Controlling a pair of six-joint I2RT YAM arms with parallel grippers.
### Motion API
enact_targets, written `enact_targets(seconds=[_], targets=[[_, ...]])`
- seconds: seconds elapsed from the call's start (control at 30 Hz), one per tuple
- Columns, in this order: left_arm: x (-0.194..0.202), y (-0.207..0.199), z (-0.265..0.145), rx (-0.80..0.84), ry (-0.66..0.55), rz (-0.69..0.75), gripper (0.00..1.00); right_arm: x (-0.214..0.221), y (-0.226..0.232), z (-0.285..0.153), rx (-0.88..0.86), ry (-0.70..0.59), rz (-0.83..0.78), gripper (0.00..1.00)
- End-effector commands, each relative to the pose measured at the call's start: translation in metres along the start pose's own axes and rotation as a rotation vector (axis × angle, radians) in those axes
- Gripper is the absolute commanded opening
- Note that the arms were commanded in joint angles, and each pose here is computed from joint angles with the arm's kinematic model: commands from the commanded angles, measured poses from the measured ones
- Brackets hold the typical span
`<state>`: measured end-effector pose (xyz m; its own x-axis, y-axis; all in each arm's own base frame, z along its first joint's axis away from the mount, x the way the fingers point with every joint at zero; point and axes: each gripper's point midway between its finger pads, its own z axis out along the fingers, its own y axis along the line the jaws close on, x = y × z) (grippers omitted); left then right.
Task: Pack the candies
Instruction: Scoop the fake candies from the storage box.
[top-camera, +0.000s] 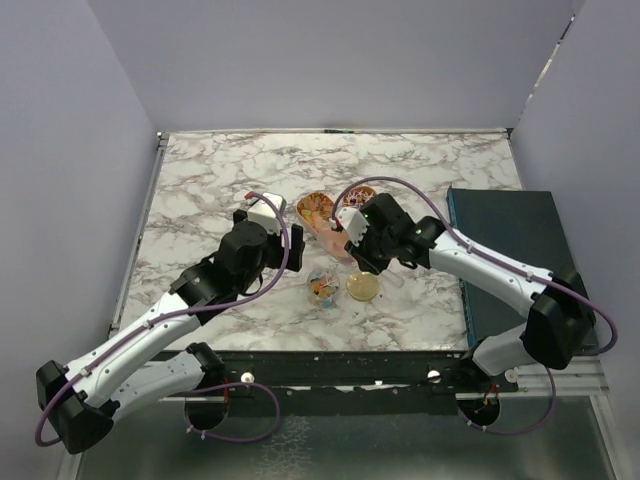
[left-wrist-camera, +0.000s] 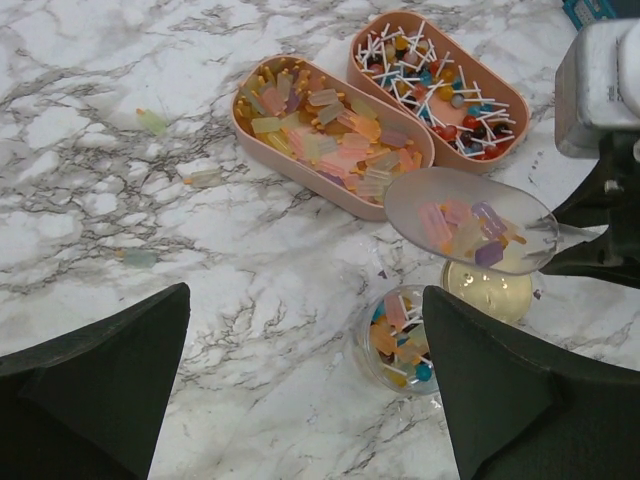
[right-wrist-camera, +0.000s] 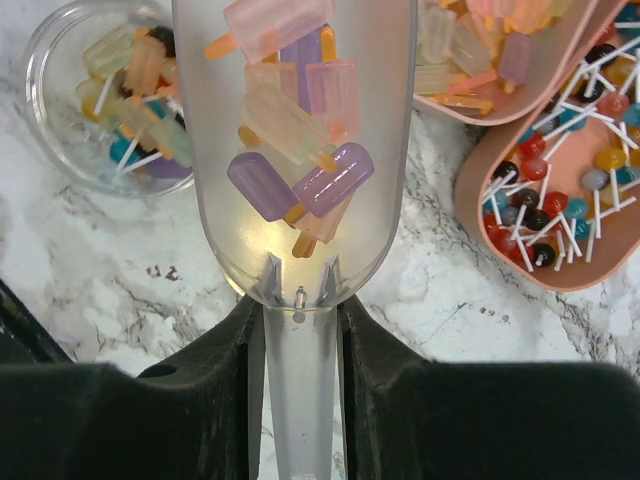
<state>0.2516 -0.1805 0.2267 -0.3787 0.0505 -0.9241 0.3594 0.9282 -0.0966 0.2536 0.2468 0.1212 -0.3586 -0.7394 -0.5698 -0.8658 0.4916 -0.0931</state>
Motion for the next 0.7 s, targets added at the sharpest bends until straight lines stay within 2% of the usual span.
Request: enact_targets(seconds=[0.0, 0.27, 0.67], targets=[[0.011, -0.015, 0.005, 0.080, 0.043, 0.011, 0.99, -0.004, 0.019, -0.007, -0.061, -0.057, -0.146, 0.01], [0.025, -0.024, 0.013, 0.122, 0.105, 0.031, 0.99, -0.006, 0.039, -0.019, -0.101, -0.127, -0.280, 0.00], [0.036, -0.030, 0.018, 0.145, 0.152, 0.040, 0.99, -0.020, 0.048, -0.045, -0.095, -0.238, -0.329, 0.01]])
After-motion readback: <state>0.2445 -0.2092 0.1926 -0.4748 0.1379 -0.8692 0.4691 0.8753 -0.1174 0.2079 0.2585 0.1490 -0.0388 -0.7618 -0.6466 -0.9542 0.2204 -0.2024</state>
